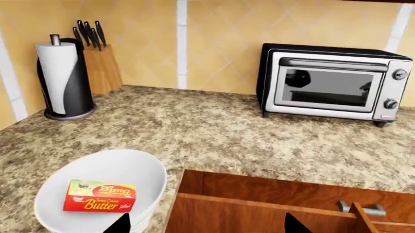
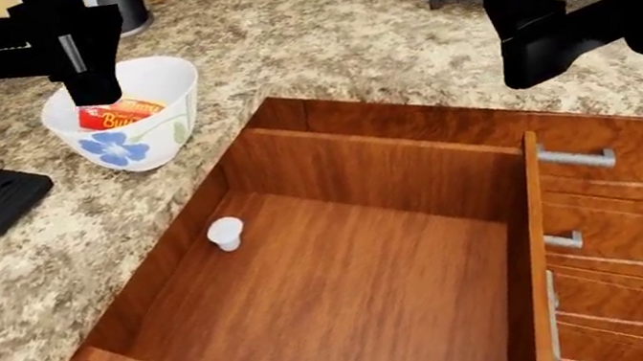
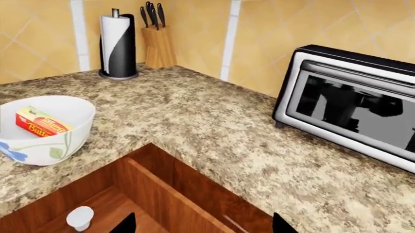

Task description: Place the bar in the bowl and close the drawer.

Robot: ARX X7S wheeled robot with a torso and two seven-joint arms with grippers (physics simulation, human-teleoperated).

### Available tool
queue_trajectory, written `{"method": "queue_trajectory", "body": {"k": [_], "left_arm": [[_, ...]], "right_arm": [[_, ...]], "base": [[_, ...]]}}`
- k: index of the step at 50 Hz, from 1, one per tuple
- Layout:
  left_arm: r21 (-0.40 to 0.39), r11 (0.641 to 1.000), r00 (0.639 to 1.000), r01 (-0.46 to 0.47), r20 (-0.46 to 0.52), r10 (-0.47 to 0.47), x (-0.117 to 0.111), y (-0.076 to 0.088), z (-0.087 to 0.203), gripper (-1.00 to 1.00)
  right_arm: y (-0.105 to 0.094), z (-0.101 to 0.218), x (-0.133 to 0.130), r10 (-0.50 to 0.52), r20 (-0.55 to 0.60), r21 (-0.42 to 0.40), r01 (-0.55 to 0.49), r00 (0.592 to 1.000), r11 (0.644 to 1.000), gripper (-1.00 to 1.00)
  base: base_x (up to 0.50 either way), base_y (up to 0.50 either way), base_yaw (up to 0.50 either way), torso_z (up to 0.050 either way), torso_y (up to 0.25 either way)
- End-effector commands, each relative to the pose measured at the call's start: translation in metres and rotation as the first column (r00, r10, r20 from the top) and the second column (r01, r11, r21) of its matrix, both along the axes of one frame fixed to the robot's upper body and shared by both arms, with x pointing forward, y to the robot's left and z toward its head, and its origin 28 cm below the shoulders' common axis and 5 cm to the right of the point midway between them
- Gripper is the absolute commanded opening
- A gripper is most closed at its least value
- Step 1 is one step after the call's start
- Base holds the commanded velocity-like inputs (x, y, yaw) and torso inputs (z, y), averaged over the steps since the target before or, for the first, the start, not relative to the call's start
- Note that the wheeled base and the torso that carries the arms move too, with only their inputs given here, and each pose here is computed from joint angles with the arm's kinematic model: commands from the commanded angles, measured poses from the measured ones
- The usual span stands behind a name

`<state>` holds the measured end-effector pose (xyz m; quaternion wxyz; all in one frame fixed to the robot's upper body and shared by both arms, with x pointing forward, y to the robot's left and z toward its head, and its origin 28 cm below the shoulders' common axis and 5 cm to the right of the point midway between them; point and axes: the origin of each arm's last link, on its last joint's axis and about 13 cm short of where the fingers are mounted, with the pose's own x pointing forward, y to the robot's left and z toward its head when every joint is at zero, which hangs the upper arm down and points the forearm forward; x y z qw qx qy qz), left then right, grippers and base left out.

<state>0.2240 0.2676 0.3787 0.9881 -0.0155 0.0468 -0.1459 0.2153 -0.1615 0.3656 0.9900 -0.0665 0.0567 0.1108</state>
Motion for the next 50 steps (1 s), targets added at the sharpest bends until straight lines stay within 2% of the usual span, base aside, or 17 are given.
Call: {"method": "queue_trajectory", "body": {"k": [1, 22, 27, 32, 40, 50], "left_arm": [[0.001, 1.000, 1.000, 0.000, 0.001, 0.000, -0.0009, -0.0001, 0.0005, 1.00], [0.003, 1.000, 1.000, 0.002, -0.002, -0.002, -0.0007, 0.0002, -0.0003, 1.00], [0.003, 1.000, 1.000, 0.001, -0.002, -0.001, -0.0005, 0.0003, -0.0008, 1.00], [0.004, 1.000, 1.000, 0.002, -0.002, -0.002, -0.0005, 0.0002, -0.0011, 1.00], [0.007, 1.000, 1.000, 0.002, -0.002, -0.002, -0.0004, -0.0001, -0.0015, 1.00], [0.009, 1.000, 1.000, 0.001, -0.001, -0.001, -0.0010, -0.0003, -0.0012, 1.00]], "right_arm": [[0.0000, 0.0008, -0.0003, 0.001, -0.005, 0.012, -0.001, 1.000, 1.000, 1.00], [0.0006, -0.0019, 0.0020, 0.005, -0.030, 0.029, -0.004, 1.000, 1.000, 1.00], [0.0013, -0.0015, 0.0045, -0.020, -0.047, 0.045, 0.022, 0.999, 0.999, 1.00], [-0.0002, -0.0021, 0.0069, -0.064, -0.059, 0.050, 0.067, 0.996, 0.997, 1.00], [-0.0011, -0.0017, 0.0061, -0.066, -0.065, 0.047, 0.069, 0.996, 0.996, 1.00], [-0.0014, -0.0006, 0.0064, -0.090, -0.057, 0.031, 0.092, 0.994, 0.995, 1.00]], "base": [[-0.02, 0.05, -0.50, 0.000, 0.000], [-0.02, 0.05, -0.50, 0.000, 0.000], [-0.02, 0.06, -0.50, 0.000, 0.000], [-0.10, -0.01, 0.00, 0.000, 0.000], [0.01, 0.00, 0.00, 0.000, 0.000], [0.48, 0.08, 0.00, 0.000, 0.000]]}}
